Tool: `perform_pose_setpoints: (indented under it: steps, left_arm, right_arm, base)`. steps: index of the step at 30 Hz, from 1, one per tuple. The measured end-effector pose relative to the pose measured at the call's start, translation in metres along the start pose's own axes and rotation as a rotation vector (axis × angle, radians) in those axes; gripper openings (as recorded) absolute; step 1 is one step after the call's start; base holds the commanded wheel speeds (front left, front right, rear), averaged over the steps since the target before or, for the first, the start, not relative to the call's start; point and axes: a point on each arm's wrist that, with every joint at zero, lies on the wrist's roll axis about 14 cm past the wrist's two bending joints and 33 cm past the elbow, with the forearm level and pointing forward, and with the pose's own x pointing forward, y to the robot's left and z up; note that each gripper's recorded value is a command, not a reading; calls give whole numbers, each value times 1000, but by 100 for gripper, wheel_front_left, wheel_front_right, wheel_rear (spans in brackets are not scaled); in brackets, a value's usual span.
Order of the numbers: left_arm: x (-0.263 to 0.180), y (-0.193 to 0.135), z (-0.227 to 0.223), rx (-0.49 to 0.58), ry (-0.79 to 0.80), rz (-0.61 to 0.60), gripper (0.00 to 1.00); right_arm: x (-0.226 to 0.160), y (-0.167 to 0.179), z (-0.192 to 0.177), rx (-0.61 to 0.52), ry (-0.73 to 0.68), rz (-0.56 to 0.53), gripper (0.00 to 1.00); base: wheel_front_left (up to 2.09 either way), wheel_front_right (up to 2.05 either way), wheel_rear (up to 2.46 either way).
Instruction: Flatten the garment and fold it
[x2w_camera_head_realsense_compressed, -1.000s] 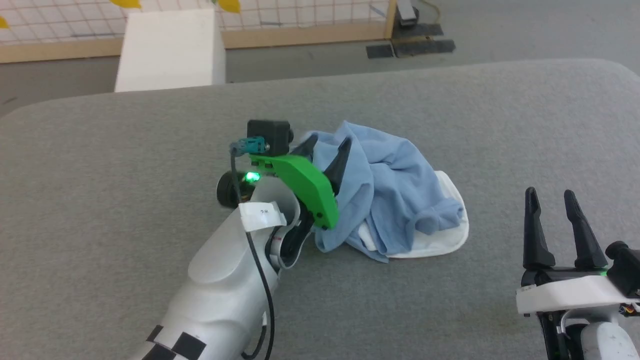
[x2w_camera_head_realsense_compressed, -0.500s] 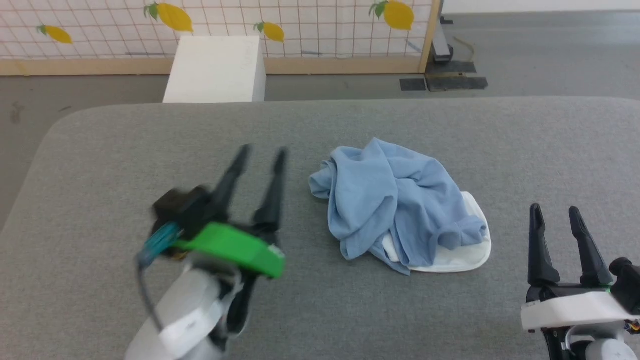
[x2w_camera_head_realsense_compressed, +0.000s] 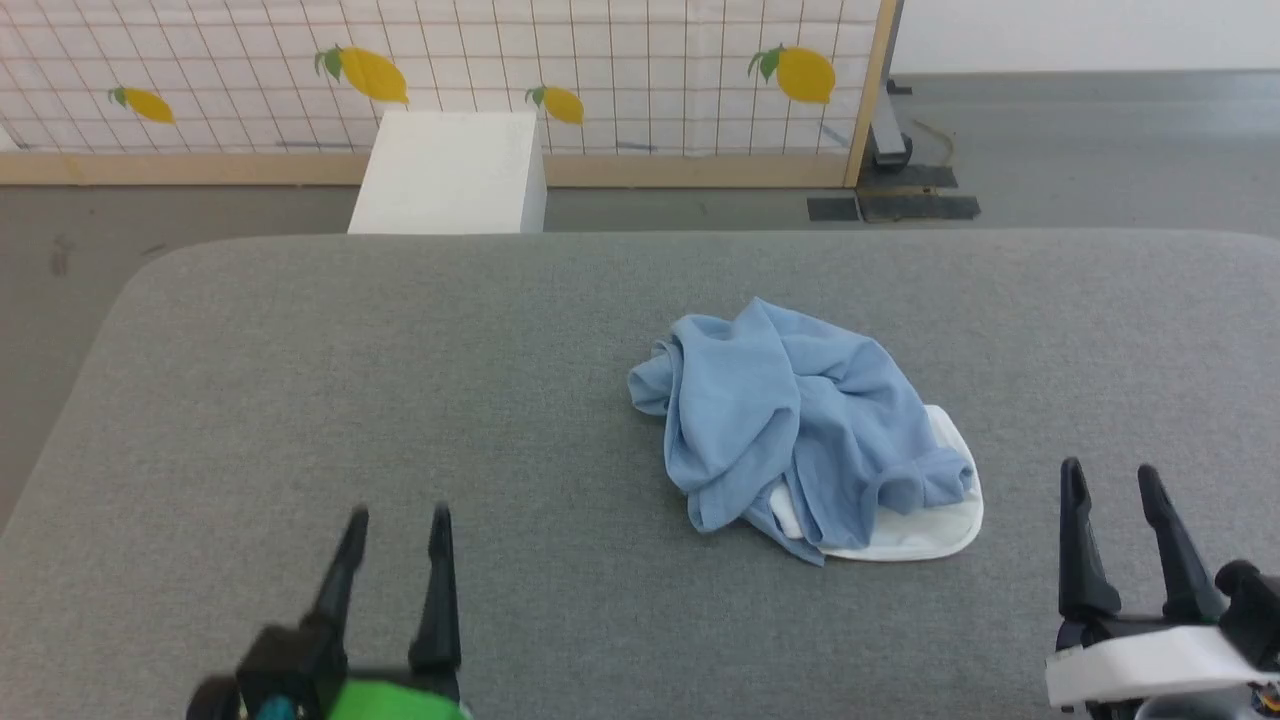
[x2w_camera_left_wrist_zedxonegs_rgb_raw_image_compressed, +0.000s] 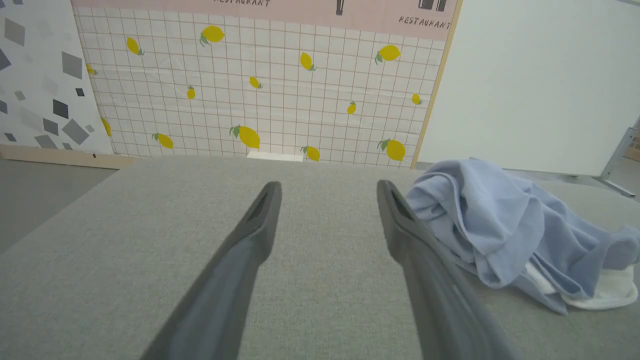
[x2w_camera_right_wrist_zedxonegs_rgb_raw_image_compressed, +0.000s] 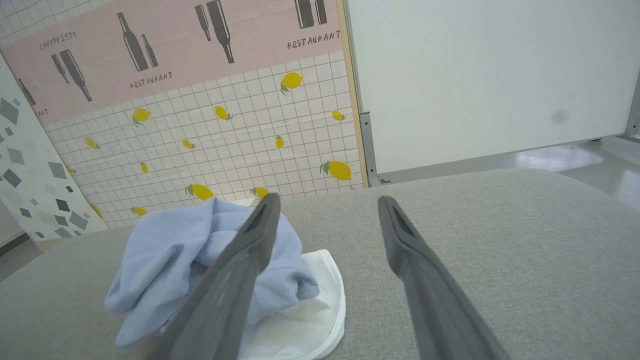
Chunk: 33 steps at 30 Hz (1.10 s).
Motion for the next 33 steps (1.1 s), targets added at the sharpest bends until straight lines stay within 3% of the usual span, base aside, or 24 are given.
perform_pose_setpoints:
  steps: [12, 18, 25, 33]
  left_arm:
    - [-25, 18, -16, -50, 49, 75, 100]
    - [-24, 25, -24, -59, 73, 96, 100]
    - [-18, 26, -33, -71, 96, 98, 100]
    - [-15, 31, -36, -93, 103, 126, 100]
  right_arm:
    - [-4, 5, -8, 16, 27, 13, 100]
    - [25, 24, -12, -39, 55, 76, 100]
    - [63, 42, -36, -130, 318, 174, 100]
    - [60, 35, -95, -227, 690, 230, 100]
  base:
    - [0, 0, 0]
    - [0, 0, 0]
    - [0, 0, 0]
    - [0, 0, 0]
